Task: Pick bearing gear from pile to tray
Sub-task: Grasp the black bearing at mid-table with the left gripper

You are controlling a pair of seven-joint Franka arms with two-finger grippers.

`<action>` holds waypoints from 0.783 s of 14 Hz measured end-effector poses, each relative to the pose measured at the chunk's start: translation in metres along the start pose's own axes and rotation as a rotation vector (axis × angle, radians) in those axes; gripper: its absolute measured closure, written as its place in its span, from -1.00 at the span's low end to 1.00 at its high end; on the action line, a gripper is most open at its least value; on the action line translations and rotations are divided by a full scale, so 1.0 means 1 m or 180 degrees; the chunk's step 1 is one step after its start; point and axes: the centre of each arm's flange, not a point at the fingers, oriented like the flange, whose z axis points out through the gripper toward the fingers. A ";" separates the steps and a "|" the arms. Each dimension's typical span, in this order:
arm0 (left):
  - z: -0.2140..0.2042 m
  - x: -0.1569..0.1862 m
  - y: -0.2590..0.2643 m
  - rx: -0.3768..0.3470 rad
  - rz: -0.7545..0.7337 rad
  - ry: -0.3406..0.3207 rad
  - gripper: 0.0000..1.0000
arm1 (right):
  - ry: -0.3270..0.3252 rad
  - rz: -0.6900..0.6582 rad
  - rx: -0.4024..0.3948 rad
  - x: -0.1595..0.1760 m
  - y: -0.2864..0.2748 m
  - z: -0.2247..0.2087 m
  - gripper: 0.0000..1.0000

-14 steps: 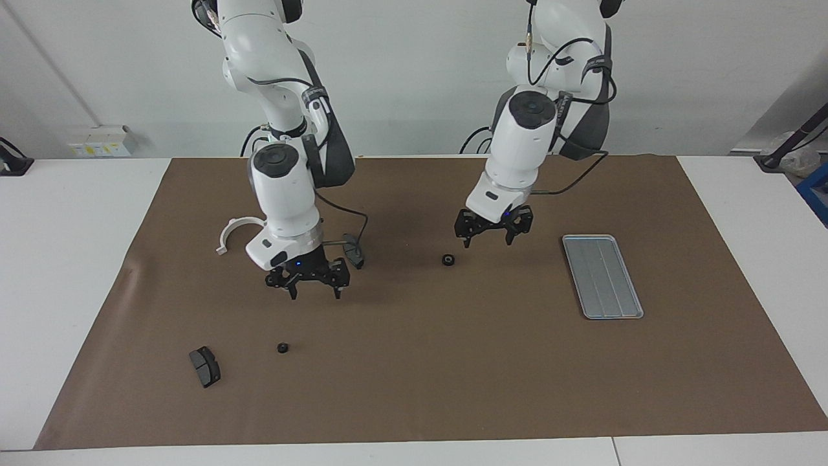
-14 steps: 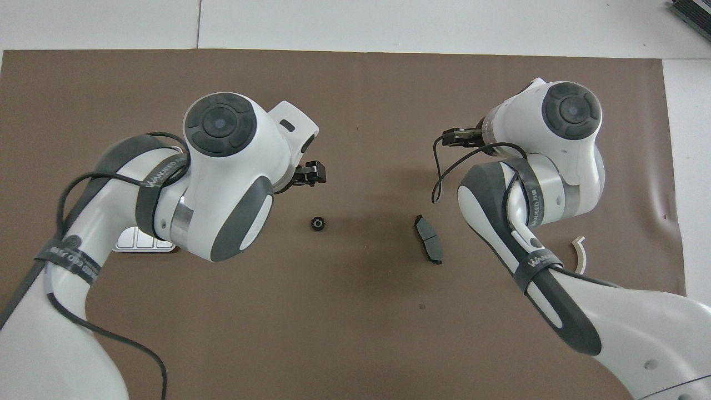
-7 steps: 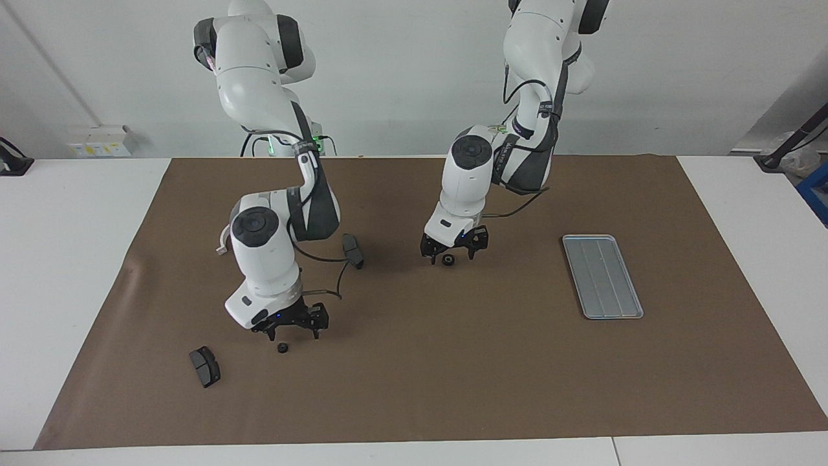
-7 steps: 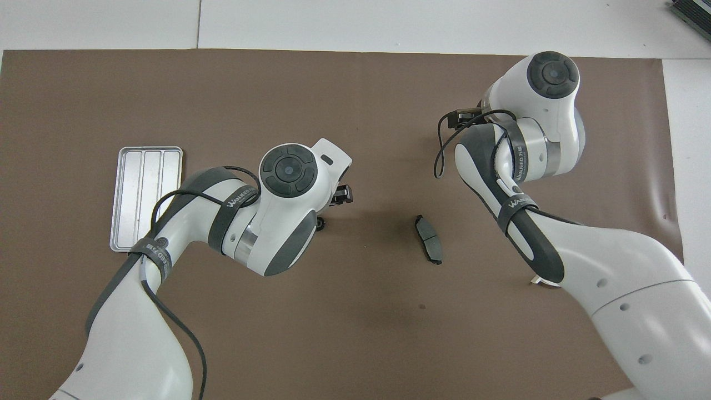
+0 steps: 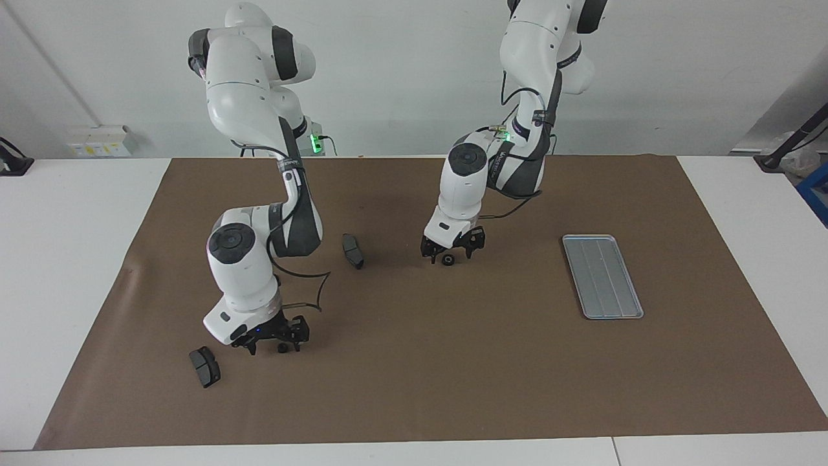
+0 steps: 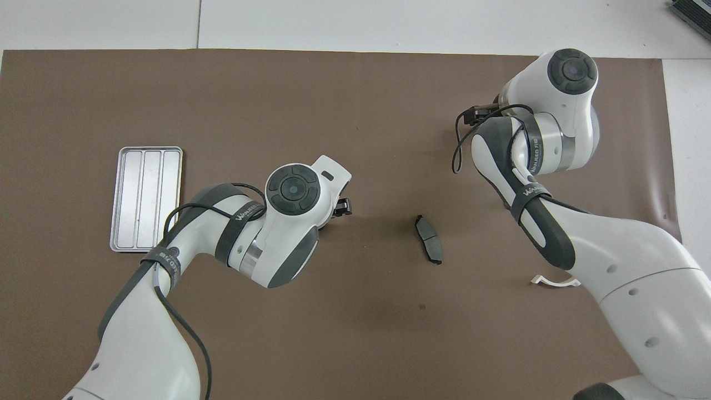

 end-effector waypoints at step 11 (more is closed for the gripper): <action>0.022 -0.019 -0.001 0.0014 0.0047 -0.0015 -0.11 | -0.0124 -0.0019 0.0033 -0.011 -0.002 0.018 -0.11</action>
